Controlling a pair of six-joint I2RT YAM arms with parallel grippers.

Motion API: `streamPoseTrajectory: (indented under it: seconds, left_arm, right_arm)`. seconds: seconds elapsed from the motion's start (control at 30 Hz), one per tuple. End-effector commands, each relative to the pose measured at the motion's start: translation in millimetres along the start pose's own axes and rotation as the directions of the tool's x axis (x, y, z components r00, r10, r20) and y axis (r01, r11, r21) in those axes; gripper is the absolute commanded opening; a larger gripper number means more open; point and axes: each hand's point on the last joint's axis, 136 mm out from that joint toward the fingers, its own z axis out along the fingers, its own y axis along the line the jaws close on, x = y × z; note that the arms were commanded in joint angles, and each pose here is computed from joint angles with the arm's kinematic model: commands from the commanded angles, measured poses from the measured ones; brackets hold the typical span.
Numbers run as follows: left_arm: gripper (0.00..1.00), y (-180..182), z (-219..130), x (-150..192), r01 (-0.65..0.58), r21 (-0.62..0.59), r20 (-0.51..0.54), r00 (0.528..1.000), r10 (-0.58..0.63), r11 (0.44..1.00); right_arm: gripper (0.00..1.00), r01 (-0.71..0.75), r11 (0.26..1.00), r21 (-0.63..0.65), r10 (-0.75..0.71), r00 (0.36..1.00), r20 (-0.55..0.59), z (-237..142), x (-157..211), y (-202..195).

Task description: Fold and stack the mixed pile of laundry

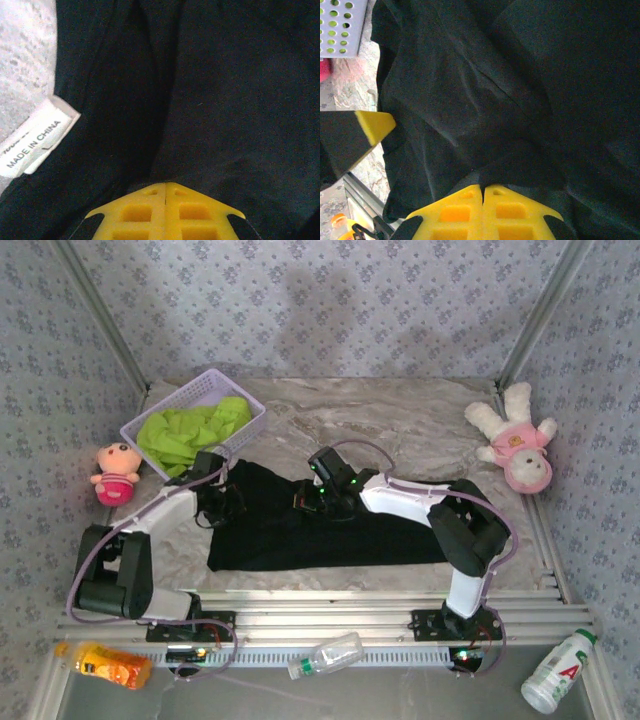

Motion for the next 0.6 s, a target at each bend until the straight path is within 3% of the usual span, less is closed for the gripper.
streamPoseTrajectory:
  seconds: [0.0,0.27,0.4,0.43,0.57]
  left_arm:
    - [0.0,-4,-13,0,-0.016,-0.003,0.001,1.0,0.016,1.0]
    - [0.0,5,-22,10,-0.043,-0.023,-0.001,0.999,0.043,0.999]
    - [0.34,12,-12,18,-0.051,-0.022,-0.014,0.999,0.051,0.998]
    - [0.38,12,-8,19,-0.049,-0.014,-0.011,0.999,0.049,0.999]
    - [0.41,15,3,17,-0.037,-0.005,0.011,0.999,0.037,0.999]
  right_arm:
    - [0.01,-0.004,1.0,0.003,0.004,1.0,-0.006,-1,0,1]
    - [0.01,-0.007,1.0,0.009,0.007,1.0,0.005,-4,2,-2]
    - [0.01,-0.013,1.0,0.004,0.013,1.0,-0.004,0,4,-3]
    - [0.01,-0.013,1.0,0.004,0.013,1.0,0.0,0,3,-3]
    - [0.01,-0.015,1.0,0.009,0.015,1.0,0.005,-2,2,-4]
